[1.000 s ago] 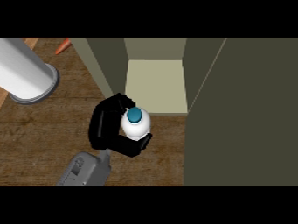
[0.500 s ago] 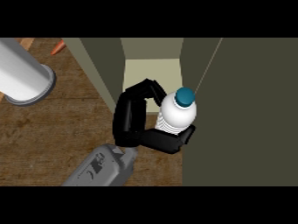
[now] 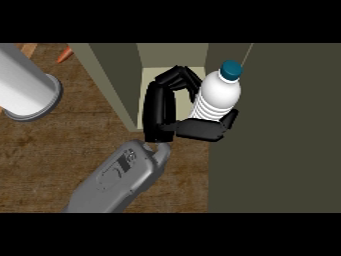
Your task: Pick up the bottled water, place it into the cabinet and close the cabinet
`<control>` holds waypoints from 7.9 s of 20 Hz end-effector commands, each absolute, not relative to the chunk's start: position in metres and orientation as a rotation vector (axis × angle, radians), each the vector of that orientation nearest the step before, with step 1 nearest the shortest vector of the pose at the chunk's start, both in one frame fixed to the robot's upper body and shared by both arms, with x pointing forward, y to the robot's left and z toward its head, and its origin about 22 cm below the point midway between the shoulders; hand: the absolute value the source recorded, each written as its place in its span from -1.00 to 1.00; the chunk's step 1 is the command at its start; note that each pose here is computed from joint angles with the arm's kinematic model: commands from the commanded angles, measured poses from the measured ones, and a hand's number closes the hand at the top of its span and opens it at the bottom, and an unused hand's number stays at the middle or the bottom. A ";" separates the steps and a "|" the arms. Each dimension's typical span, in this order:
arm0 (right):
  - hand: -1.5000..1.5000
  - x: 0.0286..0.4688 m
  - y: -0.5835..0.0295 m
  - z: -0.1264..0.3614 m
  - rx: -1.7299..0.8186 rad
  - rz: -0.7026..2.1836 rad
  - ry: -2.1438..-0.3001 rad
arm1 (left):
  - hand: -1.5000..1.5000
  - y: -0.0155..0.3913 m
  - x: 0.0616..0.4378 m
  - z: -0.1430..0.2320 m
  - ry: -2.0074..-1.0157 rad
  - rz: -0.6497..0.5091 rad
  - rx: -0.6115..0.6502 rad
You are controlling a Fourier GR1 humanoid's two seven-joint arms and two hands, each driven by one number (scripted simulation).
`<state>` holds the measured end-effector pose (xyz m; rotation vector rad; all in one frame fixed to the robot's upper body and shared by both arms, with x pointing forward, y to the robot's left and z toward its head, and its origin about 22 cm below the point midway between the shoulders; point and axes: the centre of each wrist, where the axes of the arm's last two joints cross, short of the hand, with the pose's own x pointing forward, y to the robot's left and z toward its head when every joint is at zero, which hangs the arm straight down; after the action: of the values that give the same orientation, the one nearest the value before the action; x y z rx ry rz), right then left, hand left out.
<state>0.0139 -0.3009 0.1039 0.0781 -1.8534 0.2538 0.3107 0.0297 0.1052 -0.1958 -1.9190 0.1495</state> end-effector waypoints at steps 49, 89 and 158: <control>-1.00 0.024 -0.295 0.124 0.175 0.243 -1.940 | -1.00 0.071 0.442 0.091 -1.957 0.017 0.126; 1.00 0.044 -0.263 0.140 0.446 0.537 -1.775 | -1.00 0.113 0.229 0.044 -1.870 0.095 -0.345; 1.00 0.132 -0.103 0.150 0.768 0.906 -1.654 | -1.00 0.271 0.147 0.059 -1.937 0.146 -0.357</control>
<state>0.1156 -0.1394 0.1612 0.6780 -1.6893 1.1121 0.1435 0.2686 0.0563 -0.3455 -1.9172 0.1503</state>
